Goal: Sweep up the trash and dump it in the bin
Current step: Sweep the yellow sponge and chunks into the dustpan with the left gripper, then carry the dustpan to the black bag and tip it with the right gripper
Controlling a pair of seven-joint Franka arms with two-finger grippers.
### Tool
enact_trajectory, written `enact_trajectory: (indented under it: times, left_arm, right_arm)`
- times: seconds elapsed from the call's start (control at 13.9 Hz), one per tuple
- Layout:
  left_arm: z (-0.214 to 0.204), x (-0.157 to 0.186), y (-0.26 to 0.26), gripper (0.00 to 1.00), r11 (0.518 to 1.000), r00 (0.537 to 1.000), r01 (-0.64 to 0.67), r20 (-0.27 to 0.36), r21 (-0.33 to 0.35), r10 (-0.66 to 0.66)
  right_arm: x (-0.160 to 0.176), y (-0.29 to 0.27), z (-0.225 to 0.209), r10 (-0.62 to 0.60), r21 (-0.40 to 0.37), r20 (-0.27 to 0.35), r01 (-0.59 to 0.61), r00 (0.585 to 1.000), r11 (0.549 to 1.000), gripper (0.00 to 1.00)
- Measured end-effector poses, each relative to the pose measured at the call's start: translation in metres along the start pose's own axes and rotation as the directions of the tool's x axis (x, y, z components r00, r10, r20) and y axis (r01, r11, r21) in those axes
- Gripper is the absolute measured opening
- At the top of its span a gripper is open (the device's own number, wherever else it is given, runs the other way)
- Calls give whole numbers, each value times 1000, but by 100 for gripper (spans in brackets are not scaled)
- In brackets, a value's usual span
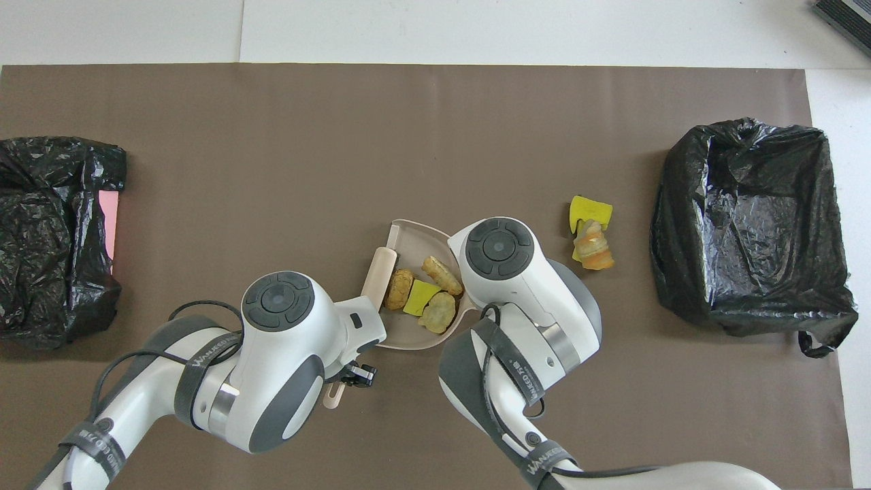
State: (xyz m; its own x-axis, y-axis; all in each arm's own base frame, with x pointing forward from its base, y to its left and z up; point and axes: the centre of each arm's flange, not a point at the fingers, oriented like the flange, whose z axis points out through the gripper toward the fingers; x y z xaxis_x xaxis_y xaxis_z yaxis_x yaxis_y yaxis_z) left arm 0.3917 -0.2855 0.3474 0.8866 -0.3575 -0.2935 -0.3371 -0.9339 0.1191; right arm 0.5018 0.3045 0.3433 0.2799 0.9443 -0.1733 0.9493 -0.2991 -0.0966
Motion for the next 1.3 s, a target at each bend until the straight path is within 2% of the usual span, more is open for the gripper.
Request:
enact_trajectory:
  times: [0.14,0.36,0.58,0.72,0.94,1.3]
  left_arm:
    - [-2,1,-5,27,996,996,84,1,19,-84]
    - [-3,1,-11,27,977,981,194,-22,84,-193]
    - [-4,2,-10,27,966,969,245,-31,87,-243]
    - [-5,2,-9,27,962,966,258,-34,87,-255]
    - [-3,1,-4,27,963,967,255,-32,84,-253]
    - [8,-26,61,27,955,956,292,-29,49,-291]
  right_arm:
    - [-1,1,-2,3,-2,-3,-3,1000,1000,32]
    - [-13,5,-15,21,-2,-2,-21,1000,1000,32]
    - [-47,13,-47,53,13,14,-53,999,999,32]
    - [-85,21,-77,91,18,12,-91,996,996,32]
    - [-149,35,-122,160,3,-23,-160,987,987,32]
    - [-288,89,-154,214,-7,-63,-214,975,977,32]
